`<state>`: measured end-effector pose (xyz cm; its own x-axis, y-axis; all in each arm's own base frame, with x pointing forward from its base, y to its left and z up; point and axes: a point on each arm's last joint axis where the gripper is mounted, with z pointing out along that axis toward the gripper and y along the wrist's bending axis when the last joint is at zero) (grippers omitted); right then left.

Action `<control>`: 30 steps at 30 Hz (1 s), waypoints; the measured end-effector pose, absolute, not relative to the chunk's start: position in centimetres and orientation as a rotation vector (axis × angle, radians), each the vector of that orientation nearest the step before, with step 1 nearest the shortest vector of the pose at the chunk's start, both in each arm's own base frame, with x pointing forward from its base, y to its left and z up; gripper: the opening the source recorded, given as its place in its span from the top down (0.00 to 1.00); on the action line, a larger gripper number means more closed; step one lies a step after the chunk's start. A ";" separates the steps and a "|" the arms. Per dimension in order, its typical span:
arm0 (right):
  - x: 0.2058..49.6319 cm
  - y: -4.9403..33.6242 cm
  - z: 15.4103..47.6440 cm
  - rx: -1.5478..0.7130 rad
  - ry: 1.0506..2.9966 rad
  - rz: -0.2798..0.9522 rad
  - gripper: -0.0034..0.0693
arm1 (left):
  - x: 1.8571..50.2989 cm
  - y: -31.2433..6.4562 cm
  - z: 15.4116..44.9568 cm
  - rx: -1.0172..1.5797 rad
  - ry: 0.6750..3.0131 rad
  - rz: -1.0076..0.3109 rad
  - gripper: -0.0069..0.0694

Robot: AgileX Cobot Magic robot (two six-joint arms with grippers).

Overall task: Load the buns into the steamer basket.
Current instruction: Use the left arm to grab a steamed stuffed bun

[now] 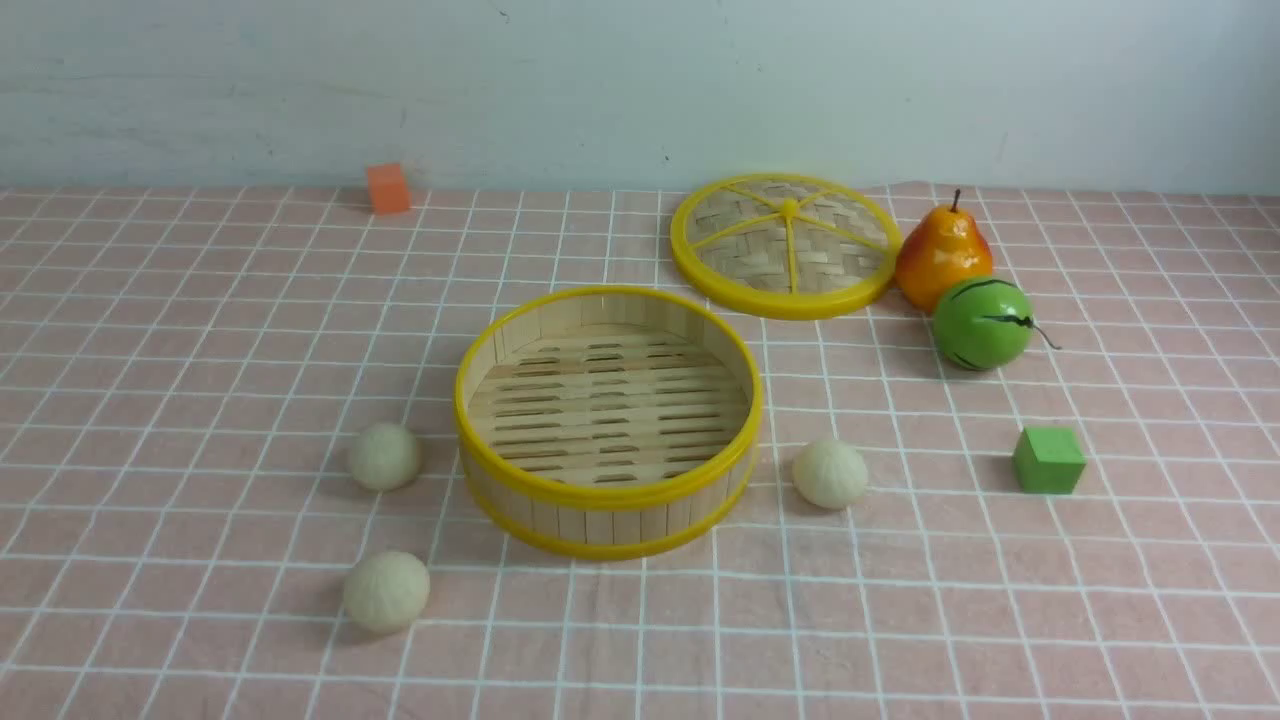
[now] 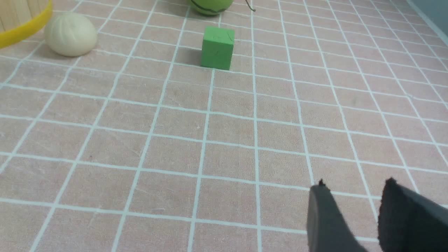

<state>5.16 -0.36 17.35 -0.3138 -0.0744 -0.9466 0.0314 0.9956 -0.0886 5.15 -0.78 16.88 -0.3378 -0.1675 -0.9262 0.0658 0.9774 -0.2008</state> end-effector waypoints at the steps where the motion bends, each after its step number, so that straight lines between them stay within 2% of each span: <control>1: 5.2 -0.4 17.3 -0.031 1.887 -0.105 0.62 | 5.1 -0.8 16.9 -0.073 1.901 -0.238 0.60; 23: 5.2 -0.4 17.3 -0.031 1.887 -0.105 0.62 | 5.2 -0.7 16.9 -0.058 1.899 -0.216 0.60; 30: 5.2 -0.6 17.5 -0.069 1.870 -0.167 0.62 | 5.2 -0.7 17.0 -0.058 1.888 -0.217 0.60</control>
<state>5.20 -0.57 17.49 -0.3010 -0.1319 -0.9445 0.0371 0.9880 -0.1498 5.19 -0.71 16.99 -0.3231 -0.1480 -0.9347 0.0678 0.9815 -0.1788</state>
